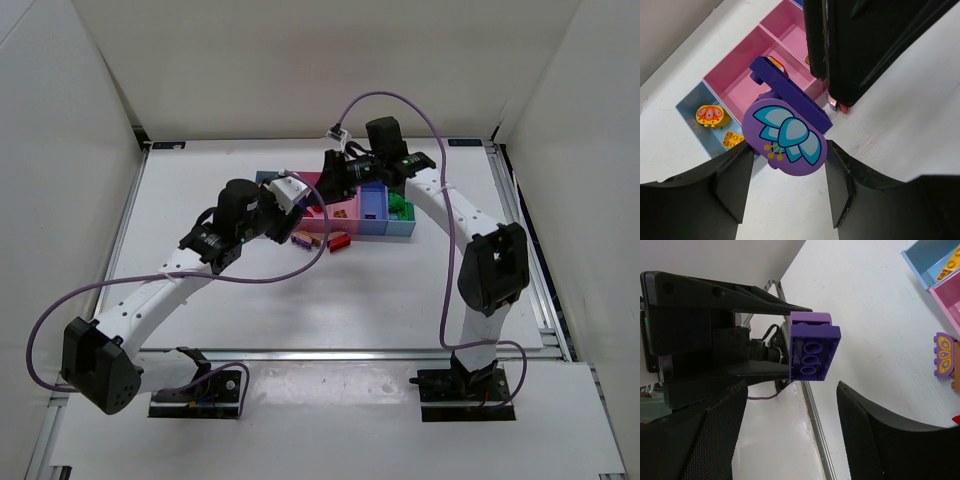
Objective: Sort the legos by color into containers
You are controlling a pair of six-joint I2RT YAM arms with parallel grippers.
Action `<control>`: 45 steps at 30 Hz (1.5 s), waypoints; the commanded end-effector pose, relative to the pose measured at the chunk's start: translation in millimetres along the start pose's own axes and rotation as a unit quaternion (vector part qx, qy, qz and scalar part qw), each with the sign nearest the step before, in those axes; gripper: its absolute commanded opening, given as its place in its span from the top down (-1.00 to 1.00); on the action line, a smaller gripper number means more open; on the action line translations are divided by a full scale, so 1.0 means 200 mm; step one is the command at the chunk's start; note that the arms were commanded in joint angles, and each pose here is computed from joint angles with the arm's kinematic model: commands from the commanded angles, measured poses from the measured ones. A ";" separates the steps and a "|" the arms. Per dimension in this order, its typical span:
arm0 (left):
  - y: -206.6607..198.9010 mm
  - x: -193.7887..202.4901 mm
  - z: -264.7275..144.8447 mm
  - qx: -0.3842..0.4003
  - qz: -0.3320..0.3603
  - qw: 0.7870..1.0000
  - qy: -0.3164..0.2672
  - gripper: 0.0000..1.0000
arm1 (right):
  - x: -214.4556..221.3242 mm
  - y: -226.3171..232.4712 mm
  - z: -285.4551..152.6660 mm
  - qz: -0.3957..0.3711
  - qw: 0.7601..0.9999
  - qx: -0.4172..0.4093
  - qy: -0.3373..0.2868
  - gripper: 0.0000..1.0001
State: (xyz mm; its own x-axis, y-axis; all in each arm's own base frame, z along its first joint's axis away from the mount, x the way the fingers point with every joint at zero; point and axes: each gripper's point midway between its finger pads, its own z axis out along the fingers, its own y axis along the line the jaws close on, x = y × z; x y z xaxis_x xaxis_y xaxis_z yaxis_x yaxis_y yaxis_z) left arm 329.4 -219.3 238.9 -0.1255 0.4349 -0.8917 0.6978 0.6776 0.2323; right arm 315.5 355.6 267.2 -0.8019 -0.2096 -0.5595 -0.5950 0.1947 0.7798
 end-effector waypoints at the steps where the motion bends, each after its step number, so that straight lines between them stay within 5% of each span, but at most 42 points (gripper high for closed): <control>1: 0.02 -0.13 -0.02 -0.001 -0.002 0.999 -0.036 0.63 | -0.07 0.06 0.01 -0.037 0.999 -0.012 -0.009 -0.51; 21: 0.00 -0.19 -0.01 0.012 -0.001 0.999 -0.046 0.63 | -0.10 0.03 0.05 -0.045 0.999 -0.016 -0.010 -0.43; 33: -0.01 -0.19 0.00 0.015 -0.001 0.999 -0.044 0.63 | -0.12 0.06 0.06 -0.061 0.997 -0.039 -0.009 0.23; 39: -0.01 -0.18 0.00 0.013 -0.003 0.999 -0.042 0.63 | -0.11 0.09 0.06 -0.067 0.997 -0.046 -0.006 0.77; 45: 0.00 -0.15 0.00 0.004 -0.008 0.999 -0.035 0.64 | -0.09 0.09 0.00 -0.073 0.997 -0.038 -0.013 0.99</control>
State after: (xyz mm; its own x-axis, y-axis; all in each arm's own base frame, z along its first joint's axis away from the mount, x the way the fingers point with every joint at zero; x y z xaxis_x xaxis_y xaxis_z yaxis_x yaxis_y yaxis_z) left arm 332.0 -227.1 248.4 -0.1121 0.4181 -0.9015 0.7097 0.6687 0.2219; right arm 328.3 368.4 265.8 -0.7760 -0.2128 -0.5937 -0.6274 0.1634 0.7614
